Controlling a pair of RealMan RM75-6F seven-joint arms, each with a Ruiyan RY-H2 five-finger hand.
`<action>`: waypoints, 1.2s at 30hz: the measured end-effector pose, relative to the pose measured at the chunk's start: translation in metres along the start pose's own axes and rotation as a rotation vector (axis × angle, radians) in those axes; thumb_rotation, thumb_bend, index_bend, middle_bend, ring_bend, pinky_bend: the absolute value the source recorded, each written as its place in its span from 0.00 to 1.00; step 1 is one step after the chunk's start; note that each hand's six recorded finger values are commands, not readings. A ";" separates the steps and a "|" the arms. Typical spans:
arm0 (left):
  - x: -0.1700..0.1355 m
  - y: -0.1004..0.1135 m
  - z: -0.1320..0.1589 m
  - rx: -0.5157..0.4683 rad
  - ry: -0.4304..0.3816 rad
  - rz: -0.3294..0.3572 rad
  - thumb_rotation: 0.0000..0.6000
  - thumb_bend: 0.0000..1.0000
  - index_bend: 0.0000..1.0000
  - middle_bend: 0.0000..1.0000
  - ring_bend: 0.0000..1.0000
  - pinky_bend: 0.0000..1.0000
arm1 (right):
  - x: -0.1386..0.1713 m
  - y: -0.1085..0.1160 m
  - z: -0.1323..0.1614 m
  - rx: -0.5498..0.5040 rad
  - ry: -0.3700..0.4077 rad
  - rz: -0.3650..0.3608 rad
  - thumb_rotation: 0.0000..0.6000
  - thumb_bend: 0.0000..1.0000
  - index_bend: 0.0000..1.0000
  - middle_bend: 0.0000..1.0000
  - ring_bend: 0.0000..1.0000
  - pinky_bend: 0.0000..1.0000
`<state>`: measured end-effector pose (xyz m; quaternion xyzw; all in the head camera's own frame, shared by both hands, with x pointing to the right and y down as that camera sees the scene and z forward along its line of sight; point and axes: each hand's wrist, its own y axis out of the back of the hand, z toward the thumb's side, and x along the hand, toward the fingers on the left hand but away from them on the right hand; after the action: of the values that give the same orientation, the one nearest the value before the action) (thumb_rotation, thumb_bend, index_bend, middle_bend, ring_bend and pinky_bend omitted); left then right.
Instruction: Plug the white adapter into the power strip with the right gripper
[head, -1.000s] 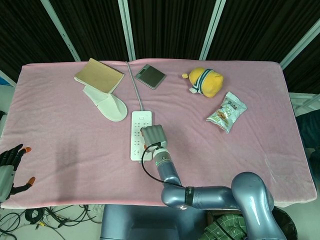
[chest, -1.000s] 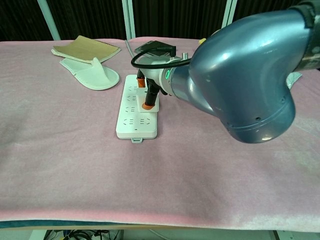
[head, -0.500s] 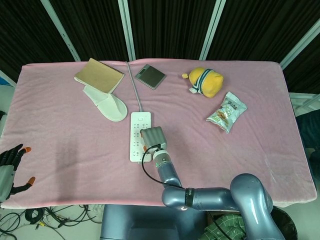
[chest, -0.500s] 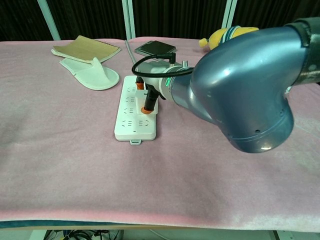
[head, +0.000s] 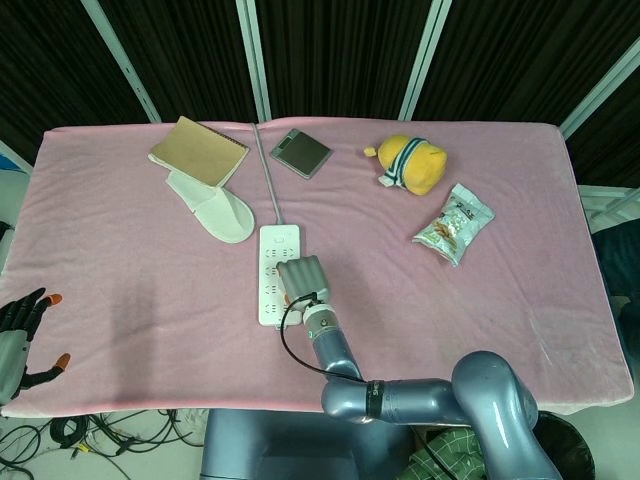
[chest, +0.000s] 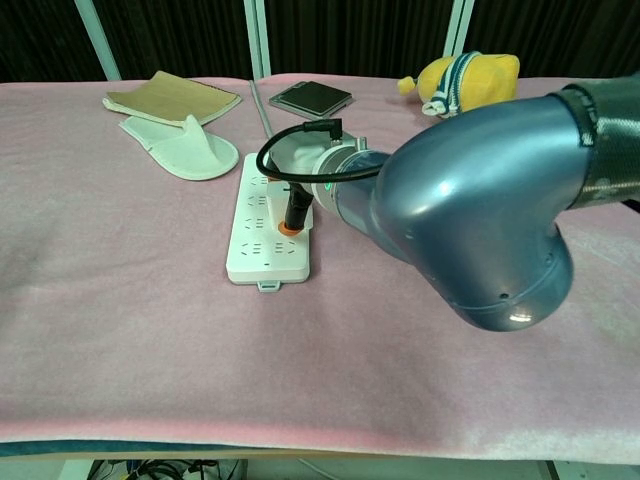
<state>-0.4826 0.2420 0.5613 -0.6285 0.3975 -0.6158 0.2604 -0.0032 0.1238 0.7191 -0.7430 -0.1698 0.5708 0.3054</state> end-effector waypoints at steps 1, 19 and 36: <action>0.000 0.000 0.000 0.000 0.000 0.000 1.00 0.28 0.11 0.01 0.00 0.00 | 0.000 -0.001 -0.001 0.000 -0.002 0.001 1.00 0.67 1.00 0.86 0.79 0.57; 0.000 0.000 0.000 0.003 -0.001 0.001 1.00 0.28 0.11 0.01 0.00 0.00 | -0.001 -0.010 -0.004 0.002 0.001 0.025 1.00 0.56 0.93 0.68 0.69 0.57; 0.000 0.000 0.000 0.003 0.000 0.002 1.00 0.28 0.11 0.01 0.00 0.00 | 0.004 0.005 -0.009 -0.090 -0.004 0.041 1.00 0.31 0.42 0.31 0.49 0.40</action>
<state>-0.4829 0.2419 0.5611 -0.6277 0.3970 -0.6162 0.2621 0.0063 0.1197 0.7146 -0.7582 -0.1806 0.5702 0.2595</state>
